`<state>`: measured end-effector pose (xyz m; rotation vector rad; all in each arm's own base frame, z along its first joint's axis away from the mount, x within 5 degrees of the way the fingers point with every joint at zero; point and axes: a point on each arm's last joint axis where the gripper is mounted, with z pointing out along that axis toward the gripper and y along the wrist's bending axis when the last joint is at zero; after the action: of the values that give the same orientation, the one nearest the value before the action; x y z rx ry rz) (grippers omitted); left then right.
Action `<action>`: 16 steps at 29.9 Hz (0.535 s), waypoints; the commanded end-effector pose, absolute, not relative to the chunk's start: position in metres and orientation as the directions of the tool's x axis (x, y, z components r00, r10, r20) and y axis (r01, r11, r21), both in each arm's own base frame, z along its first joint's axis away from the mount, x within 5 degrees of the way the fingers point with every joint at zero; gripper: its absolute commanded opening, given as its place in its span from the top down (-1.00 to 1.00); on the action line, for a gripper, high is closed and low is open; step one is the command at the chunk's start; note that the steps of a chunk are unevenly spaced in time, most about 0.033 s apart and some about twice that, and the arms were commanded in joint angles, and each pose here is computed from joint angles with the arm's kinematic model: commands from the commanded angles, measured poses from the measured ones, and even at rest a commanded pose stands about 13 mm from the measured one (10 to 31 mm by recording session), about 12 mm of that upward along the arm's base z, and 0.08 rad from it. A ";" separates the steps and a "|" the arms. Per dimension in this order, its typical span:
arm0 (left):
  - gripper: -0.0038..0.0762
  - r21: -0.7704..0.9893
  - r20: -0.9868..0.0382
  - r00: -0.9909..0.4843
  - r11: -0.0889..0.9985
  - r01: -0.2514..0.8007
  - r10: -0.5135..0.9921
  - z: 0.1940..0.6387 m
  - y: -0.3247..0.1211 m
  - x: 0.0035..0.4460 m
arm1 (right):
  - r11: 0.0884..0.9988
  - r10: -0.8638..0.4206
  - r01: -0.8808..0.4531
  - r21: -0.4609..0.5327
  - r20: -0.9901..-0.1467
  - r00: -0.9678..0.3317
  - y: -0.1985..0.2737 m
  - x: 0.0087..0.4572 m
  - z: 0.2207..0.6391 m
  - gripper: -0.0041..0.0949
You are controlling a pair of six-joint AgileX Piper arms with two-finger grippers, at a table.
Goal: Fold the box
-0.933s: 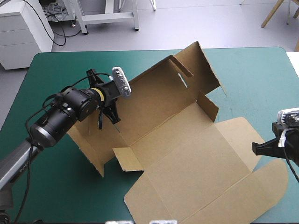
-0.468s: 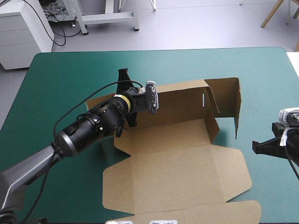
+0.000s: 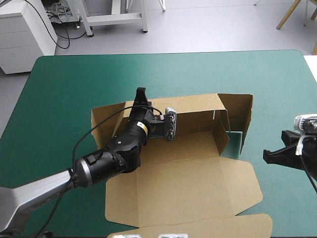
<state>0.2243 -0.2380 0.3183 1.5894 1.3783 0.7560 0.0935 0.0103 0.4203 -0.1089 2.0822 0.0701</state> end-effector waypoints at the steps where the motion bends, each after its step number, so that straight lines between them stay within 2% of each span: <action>1: 0.93 0.932 -0.143 0.209 0.060 0.357 0.967 0.329 -0.237 0.213 | 0.994 -0.027 -0.104 0.016 -0.916 -0.399 0.010 0.094 0.435 0.96; 3: 0.93 0.942 -0.161 0.201 0.090 0.324 0.966 0.324 -0.238 0.207 | 0.994 -0.025 -0.103 0.018 -0.916 -0.400 0.010 0.094 0.435 0.95; 7: 0.93 0.963 -0.118 0.252 0.049 0.266 0.961 0.315 -0.243 0.197 | 0.994 -0.033 -0.107 0.011 -0.916 -0.401 0.010 0.094 0.435 0.95; 16: 0.93 0.967 -0.098 0.255 0.031 0.253 0.962 0.294 -0.237 0.193 | 0.994 -0.032 -0.107 0.011 -0.919 -0.392 0.010 0.094 0.437 0.93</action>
<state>0.1967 -0.2376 0.2815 1.4985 1.2322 0.8589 0.0935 0.0111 0.4204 -0.1075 2.0816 0.0834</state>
